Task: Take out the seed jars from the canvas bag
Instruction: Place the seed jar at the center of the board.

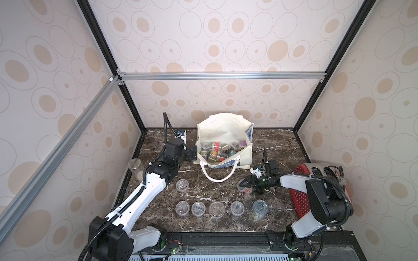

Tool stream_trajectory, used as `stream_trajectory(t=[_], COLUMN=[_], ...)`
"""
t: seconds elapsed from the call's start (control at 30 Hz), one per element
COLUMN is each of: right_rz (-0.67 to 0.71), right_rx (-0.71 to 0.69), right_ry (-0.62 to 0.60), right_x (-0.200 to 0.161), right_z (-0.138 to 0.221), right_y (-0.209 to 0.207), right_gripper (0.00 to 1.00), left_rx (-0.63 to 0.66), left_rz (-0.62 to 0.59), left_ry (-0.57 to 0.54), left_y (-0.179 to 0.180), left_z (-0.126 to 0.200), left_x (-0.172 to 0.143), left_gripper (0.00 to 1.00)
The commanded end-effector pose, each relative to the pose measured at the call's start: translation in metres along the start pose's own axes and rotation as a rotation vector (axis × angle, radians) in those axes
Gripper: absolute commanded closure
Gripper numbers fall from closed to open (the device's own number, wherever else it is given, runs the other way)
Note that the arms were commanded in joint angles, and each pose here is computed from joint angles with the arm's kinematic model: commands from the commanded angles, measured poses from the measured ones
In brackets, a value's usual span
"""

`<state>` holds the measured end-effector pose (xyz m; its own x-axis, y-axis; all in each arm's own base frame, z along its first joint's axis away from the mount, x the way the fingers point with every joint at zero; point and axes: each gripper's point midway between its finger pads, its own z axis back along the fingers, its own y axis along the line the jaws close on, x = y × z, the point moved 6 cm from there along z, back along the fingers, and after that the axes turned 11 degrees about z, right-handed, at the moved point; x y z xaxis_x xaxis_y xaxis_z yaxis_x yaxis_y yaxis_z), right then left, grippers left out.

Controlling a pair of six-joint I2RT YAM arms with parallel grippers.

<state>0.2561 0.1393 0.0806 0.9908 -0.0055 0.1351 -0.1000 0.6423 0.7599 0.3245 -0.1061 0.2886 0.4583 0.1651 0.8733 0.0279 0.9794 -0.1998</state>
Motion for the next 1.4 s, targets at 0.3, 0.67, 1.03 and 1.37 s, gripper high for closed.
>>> stream_trajectory(t=[0.3, 0.67, 1.03, 1.37], right_rz=[0.012, 0.02, 0.025, 0.003], right_rx=[-0.152, -0.217, -0.308, -0.325], right_ry=[0.009, -0.01, -0.039, -0.048], right_x=[-0.012, -0.018, -0.024, -0.024], right_z=[0.01, 0.025, 0.045, 0.054], right_y=[-0.012, -0.012, -0.009, -0.01], right_gripper=[0.15, 0.1, 0.1, 0.1], left_rx=[0.0, -0.006, -0.095, -0.111], left_rz=[0.01, 0.001, -0.013, -0.037], left_ry=[-0.021, -0.022, -0.029, -0.018], left_y=[0.003, 0.002, -0.009, -0.011], left_z=[0.006, 0.007, 0.012, 0.012], left_x=[0.004, 0.005, 0.012, 0.011], left_gripper=[0.02, 0.02, 0.02, 0.02])
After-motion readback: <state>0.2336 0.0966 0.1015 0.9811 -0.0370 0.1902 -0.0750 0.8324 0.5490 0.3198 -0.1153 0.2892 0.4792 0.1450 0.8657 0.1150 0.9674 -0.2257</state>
